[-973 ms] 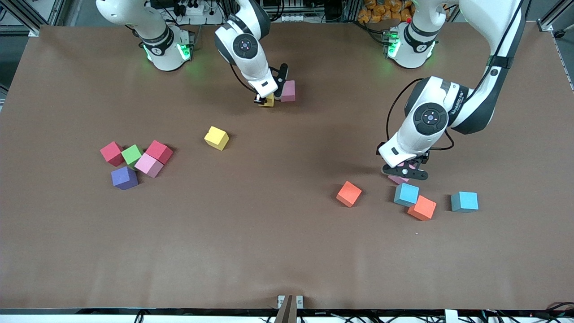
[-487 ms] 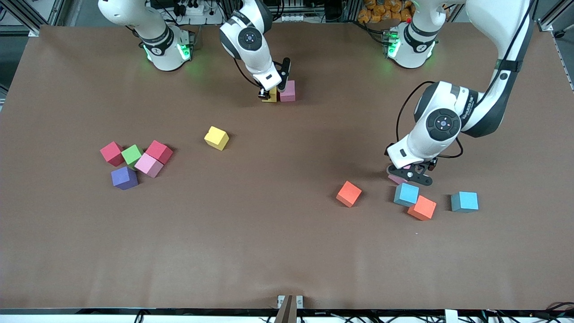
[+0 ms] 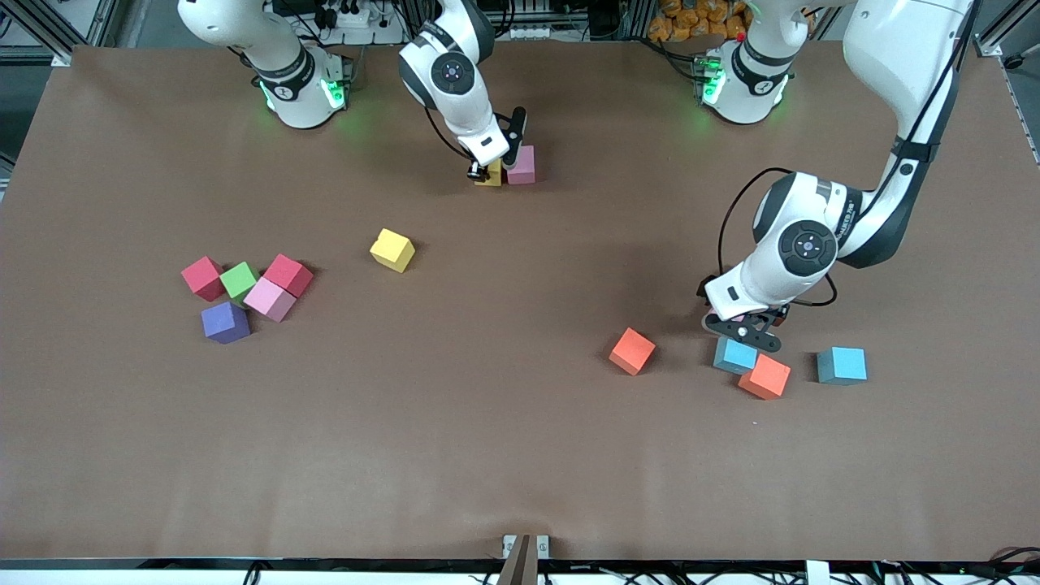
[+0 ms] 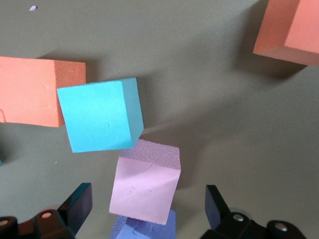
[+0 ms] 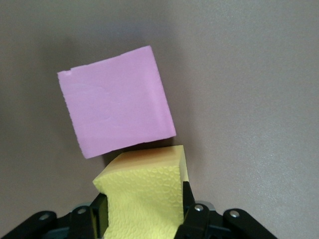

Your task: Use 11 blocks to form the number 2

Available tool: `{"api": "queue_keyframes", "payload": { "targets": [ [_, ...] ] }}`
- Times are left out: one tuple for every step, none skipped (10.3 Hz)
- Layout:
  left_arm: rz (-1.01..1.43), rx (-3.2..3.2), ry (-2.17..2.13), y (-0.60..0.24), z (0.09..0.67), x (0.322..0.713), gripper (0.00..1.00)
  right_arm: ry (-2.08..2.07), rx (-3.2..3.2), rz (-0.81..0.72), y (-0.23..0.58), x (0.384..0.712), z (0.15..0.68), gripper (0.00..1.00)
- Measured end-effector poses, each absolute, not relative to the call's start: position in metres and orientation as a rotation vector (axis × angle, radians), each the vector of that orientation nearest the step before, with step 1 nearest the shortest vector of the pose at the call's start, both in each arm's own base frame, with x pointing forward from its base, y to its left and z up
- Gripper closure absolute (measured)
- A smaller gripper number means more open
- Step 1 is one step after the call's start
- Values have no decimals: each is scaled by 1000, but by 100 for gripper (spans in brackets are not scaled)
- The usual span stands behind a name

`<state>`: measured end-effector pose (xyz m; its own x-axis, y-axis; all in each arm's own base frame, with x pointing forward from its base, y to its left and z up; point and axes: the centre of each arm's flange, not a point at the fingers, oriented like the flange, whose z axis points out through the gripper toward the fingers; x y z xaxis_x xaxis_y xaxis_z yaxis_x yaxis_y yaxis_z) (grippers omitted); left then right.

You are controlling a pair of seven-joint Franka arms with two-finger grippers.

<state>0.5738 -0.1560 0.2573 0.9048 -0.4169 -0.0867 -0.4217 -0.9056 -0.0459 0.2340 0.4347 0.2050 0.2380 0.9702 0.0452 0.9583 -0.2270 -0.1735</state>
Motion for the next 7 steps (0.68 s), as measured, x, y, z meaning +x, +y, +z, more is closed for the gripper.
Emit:
{"api": "queue_keyframes", "payload": {
  "targets": [
    [115,-2989,682,-155,254,574,0,-1829,-2340,103,436,234,205,44],
    [112,-2958,714,-155,253,574,0,-1823,-2340,98,437,234,206,44],
    [111,-2935,736,-154,251,574,0,-1823,-2339,95,438,234,207,44],
    [114,-2927,744,-154,250,573,0,-1824,-2340,88,439,234,206,44],
    [123,-2925,747,-154,247,571,0,-1825,-2341,75,439,234,206,44],
    [134,-2924,750,-153,244,569,0,-1827,-2341,71,440,234,205,44],
    [148,-2922,754,-151,241,566,0,-1828,-2341,66,440,234,205,44]
  ]
}}
